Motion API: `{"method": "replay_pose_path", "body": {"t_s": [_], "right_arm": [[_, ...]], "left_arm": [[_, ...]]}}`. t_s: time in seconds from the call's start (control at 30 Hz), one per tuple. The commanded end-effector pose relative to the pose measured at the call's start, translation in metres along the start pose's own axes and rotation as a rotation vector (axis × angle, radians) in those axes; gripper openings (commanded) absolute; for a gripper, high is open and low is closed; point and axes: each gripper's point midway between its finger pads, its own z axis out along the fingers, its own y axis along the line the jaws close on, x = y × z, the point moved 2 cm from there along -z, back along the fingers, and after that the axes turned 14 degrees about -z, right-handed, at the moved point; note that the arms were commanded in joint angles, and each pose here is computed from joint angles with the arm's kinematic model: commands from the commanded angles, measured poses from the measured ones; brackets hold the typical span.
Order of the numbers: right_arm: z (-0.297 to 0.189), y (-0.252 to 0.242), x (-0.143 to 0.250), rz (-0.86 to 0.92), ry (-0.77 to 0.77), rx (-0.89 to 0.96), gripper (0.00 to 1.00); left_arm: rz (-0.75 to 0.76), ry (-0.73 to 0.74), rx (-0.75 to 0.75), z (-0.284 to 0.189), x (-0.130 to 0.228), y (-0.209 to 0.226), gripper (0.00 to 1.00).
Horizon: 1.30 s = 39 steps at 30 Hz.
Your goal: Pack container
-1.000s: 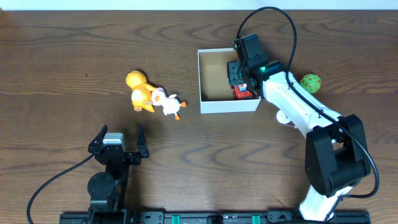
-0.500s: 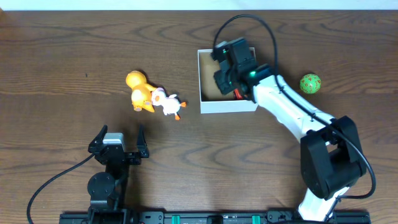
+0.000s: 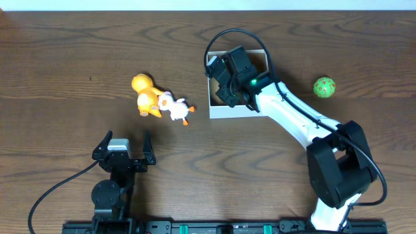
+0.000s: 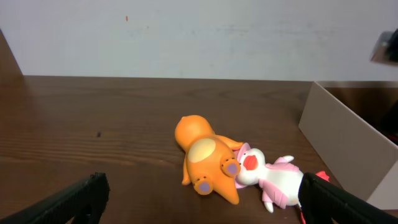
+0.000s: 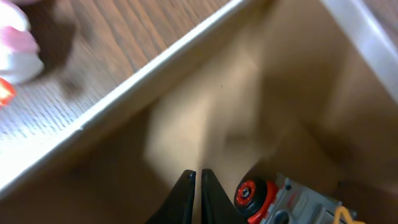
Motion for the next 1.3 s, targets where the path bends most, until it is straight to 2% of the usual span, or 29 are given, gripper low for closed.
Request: {"method": "replay_pose_path", "body": {"t_s": [0.0,0.17,0.37,0.6,1.0,1.27], "right_arm": [[0.015,0.0,0.012,-0.031,0.054,0.005,0.08],[0.026,-0.005,0.025,-0.033,0.118,0.049,0.1],[0.023,-0.03,0.042,-0.012,0.195,0.163,0.07],[0.023,-0.036,0.048,0.033,0.199,0.165,0.06],[0.018,-0.005,0.006,0.057,0.098,0.11,0.05],[0.006,0.007,-0.032,0.089,0.024,0.12,0.08]], "left_arm": [[0.014,0.048,-0.029,0.001,0.014,0.007,0.98],[0.014,0.048,-0.029,0.001,0.014,0.007,0.98],[0.014,0.048,-0.029,0.001,0.014,0.007,0.98],[0.014,0.048,-0.029,0.001,0.014,0.007,0.98],[0.014,0.048,-0.029,0.001,0.014,0.007,0.98],[0.014,0.048,-0.029,0.001,0.014,0.007,0.98]]}}
